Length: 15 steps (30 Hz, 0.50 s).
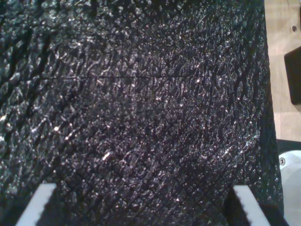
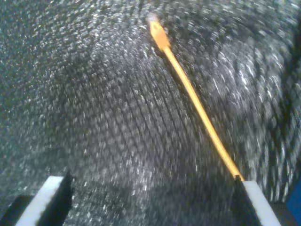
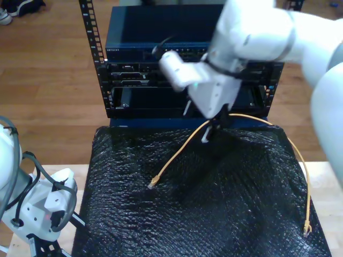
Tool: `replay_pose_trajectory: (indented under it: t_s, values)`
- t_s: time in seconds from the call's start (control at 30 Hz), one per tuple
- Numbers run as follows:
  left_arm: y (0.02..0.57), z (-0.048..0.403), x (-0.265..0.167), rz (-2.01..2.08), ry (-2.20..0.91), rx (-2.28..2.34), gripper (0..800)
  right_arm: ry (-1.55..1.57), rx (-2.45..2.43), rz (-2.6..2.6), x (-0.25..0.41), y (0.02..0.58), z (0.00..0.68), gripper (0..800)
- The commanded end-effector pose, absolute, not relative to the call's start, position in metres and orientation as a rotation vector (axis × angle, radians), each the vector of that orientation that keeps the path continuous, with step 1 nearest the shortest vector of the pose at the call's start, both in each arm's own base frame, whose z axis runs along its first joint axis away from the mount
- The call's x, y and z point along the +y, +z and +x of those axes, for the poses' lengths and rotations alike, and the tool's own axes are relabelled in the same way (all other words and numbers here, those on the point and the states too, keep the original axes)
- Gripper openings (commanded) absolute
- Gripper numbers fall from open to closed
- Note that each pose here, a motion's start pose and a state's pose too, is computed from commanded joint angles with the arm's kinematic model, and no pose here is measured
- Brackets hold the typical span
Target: Grab the cable and plug it in
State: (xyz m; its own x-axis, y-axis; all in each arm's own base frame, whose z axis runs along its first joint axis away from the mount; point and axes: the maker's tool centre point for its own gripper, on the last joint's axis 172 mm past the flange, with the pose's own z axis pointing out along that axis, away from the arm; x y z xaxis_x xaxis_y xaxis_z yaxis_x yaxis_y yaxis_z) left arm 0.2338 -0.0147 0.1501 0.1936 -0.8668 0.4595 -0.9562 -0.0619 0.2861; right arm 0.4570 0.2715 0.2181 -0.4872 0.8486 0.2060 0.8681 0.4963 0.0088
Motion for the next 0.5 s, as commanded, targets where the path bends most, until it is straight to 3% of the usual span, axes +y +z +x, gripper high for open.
replay_pose_trajectory:
  t_s: [0.5]
  values:
    - [0.151,0.233,-0.015,1.946,0.220,-1.698,800,-0.048,-2.801,-1.351,0.305,0.155,0.428,782]
